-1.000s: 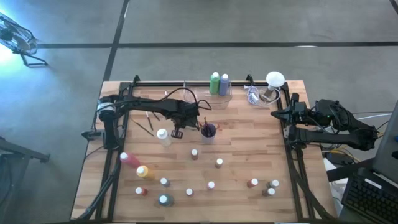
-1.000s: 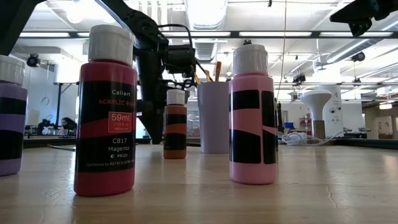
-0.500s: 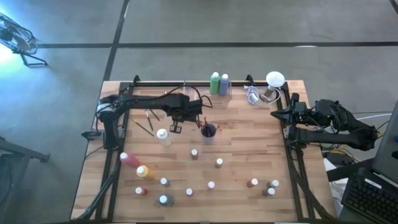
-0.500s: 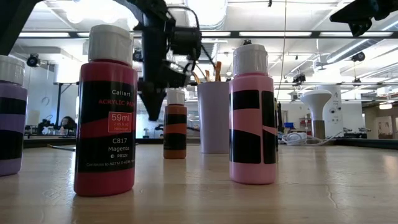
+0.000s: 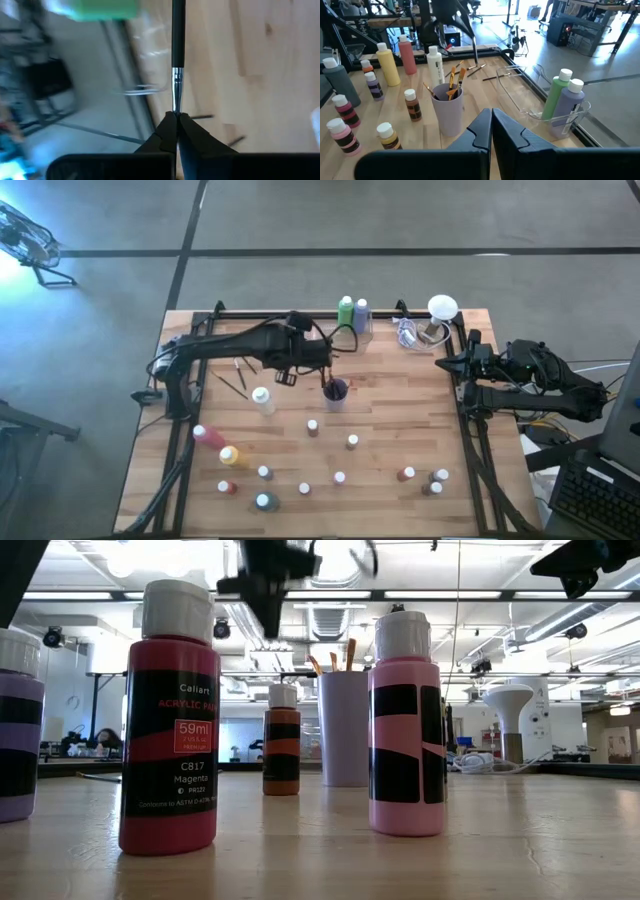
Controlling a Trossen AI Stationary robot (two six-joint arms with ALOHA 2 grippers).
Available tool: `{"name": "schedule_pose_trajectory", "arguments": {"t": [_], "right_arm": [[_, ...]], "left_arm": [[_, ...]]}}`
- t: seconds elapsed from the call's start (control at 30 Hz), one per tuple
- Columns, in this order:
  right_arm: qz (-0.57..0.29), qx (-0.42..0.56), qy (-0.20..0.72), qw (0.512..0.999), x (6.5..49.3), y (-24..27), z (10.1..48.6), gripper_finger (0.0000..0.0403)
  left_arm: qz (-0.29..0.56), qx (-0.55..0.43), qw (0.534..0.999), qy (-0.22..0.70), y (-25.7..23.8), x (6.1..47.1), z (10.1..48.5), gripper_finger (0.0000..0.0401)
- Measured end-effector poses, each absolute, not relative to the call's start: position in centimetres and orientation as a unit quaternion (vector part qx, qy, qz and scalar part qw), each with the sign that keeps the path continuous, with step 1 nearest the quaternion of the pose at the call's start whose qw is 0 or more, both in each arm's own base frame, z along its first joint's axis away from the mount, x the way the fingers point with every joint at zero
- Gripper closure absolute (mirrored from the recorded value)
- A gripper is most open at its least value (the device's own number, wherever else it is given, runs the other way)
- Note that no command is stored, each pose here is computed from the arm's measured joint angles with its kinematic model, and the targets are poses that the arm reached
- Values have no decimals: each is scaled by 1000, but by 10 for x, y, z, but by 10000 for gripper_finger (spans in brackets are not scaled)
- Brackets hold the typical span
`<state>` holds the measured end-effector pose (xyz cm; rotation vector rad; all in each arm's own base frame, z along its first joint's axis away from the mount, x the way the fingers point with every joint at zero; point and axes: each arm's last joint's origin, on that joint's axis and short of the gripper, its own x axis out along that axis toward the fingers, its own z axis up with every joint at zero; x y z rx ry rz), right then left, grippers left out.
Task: Pick & Place Paint Supplies
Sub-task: Put the silver paint brush into the purple cup
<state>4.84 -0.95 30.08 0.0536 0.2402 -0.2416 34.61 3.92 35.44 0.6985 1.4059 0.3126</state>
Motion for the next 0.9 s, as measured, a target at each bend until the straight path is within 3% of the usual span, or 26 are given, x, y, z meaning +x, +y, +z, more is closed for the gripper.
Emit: {"name": "schedule_pose_trajectory", "arguments": {"t": [0.13, 0.4, 0.53, 0.67, 0.83, 0.9], "right_arm": [[-120, 27, 119, 985, 48, -9, 301, 394], [-120, 26, 120, 985, 48, -9, 301, 394], [-120, 26, 120, 985, 48, -9, 301, 394], [-120, 26, 120, 985, 48, -9, 301, 394], [-120, 26, 120, 985, 48, -9, 301, 394], [-120, 27, 120, 985, 48, -9, 301, 394]], "left_arm": [[135, 387, 686, 601, 16, 346, 374, 400], [136, 557, 593, 566, -28, 347, 384, 400], [93, 619, 560, 543, -47, 350, 386, 400], [42, 696, 484, 530, -60, 354, 384, 400], [73, 750, 387, 531, -64, 366, 374, 400], [60, 757, 378, 530, -65, 369, 369, 400]]}}
